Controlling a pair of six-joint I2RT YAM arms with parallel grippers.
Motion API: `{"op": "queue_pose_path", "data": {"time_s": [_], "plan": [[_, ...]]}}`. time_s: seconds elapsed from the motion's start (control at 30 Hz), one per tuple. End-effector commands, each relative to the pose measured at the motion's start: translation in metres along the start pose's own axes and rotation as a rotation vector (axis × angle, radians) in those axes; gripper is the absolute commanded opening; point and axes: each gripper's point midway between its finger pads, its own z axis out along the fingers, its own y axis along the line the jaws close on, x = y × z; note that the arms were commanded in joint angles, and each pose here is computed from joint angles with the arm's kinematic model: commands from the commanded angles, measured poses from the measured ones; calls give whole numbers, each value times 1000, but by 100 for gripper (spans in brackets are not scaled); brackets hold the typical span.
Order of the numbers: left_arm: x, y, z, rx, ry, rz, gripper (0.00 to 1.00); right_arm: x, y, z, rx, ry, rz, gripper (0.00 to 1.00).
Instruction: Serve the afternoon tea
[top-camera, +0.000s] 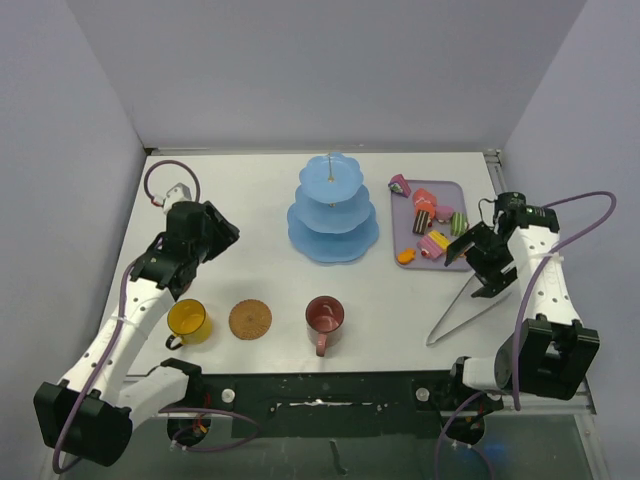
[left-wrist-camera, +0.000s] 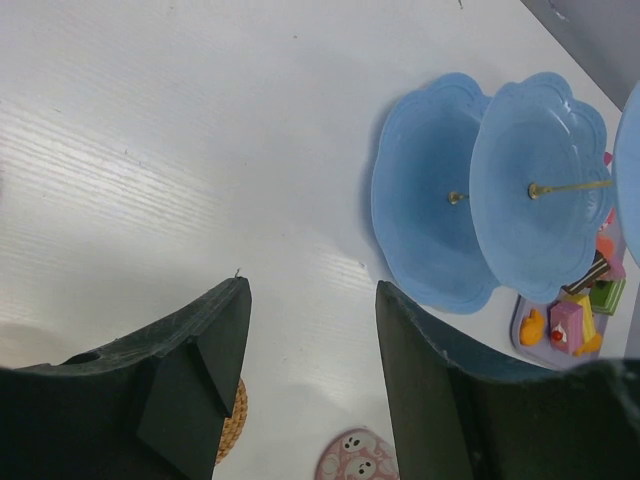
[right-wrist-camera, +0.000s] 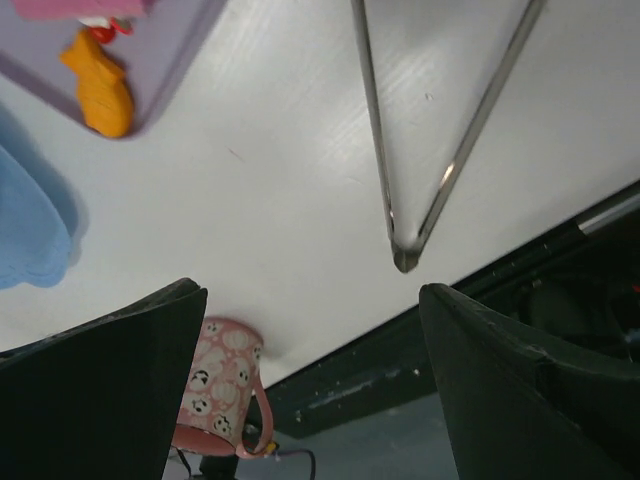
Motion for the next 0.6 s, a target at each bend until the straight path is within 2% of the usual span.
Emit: {"op": "queue_pose_path", "data": {"time_s": [0.0, 0.1, 0.3, 0.57], "plan": [[-16, -12, -5, 56, -60, -6, 52, 40, -26, -8, 115, 173, 58, 92], [-18, -13, -2, 56, -63, -5, 52, 60, -42, 4, 160, 232, 119, 92], [-19, -12, 2, 43, -59, 5, 52, 76, -60, 22, 250, 308, 125, 92], [-23, -8, 5, 31, -71, 8, 52, 67, -58, 55, 260, 310, 100, 92]]}}
